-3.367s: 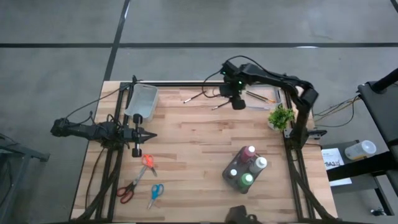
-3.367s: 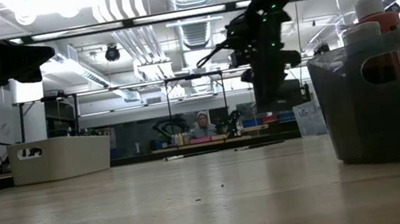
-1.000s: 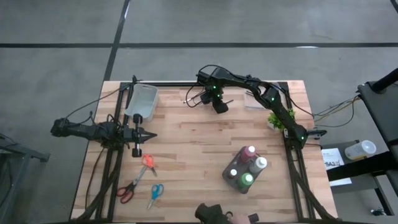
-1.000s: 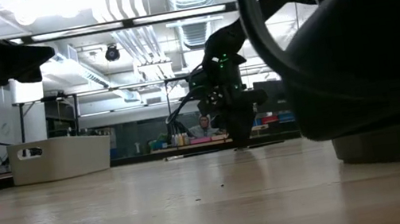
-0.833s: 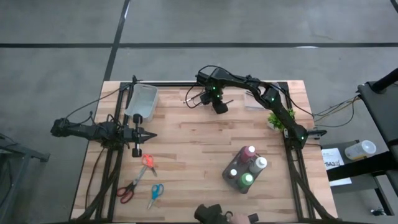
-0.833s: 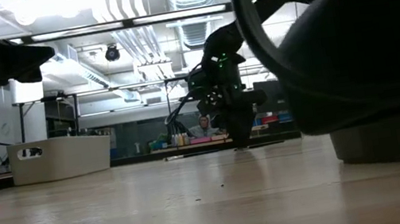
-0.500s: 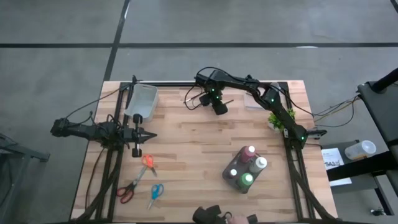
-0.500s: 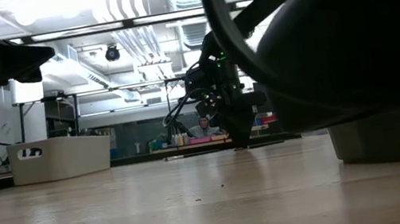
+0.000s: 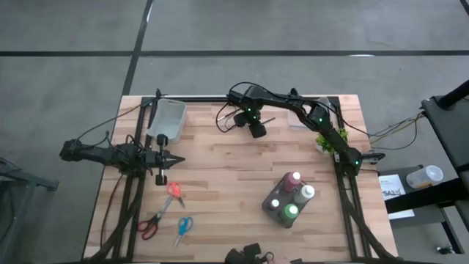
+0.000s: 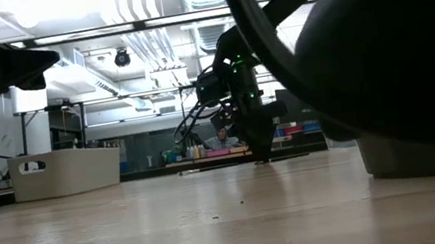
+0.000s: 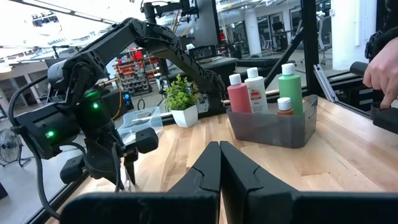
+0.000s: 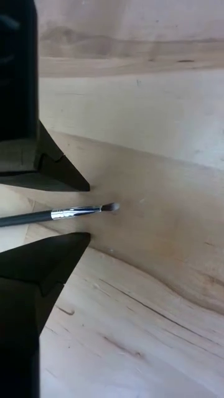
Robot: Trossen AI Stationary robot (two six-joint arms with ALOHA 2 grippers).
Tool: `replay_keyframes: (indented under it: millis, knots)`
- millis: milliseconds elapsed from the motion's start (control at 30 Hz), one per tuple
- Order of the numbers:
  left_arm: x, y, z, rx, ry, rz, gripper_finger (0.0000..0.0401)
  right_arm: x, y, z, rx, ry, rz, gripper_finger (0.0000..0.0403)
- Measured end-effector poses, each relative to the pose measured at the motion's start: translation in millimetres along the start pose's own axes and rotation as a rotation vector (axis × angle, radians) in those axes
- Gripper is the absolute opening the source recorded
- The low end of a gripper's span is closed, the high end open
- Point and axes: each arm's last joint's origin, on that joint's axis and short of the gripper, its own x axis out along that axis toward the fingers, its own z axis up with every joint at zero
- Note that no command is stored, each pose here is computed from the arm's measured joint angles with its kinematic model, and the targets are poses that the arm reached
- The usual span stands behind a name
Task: Pick & Place Paint Supplies
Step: Put the right paint brush into the transparent bin
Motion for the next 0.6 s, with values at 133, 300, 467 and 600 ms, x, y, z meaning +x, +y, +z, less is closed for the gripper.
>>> replay_keyframes:
  millis: [133, 300, 467, 600]
  knots:
    - [0.0, 0.0, 0.0, 0.000, 0.000, 0.000, 0.0000, 0.2, 1.2, 1.6, 0.019, 0.009, -0.015, 0.0101]
    - [0.0, 0.0, 0.0, 0.000, 0.000, 0.000, 0.0000, 0.2, 0.8, 1.8, 0.022, 0.005, -0.017, 0.0045]
    - [0.0, 0.0, 0.0, 0.000, 0.000, 0.000, 0.0000, 0.3, 0.9, 1.7, 0.026, 0.004, -0.013, 0.0013]
    - [0.0, 0.0, 0.0, 0.000, 0.000, 0.000, 0.0000, 0.4, 1.0, 1.6, 0.026, 0.004, -0.011, 0.0013]
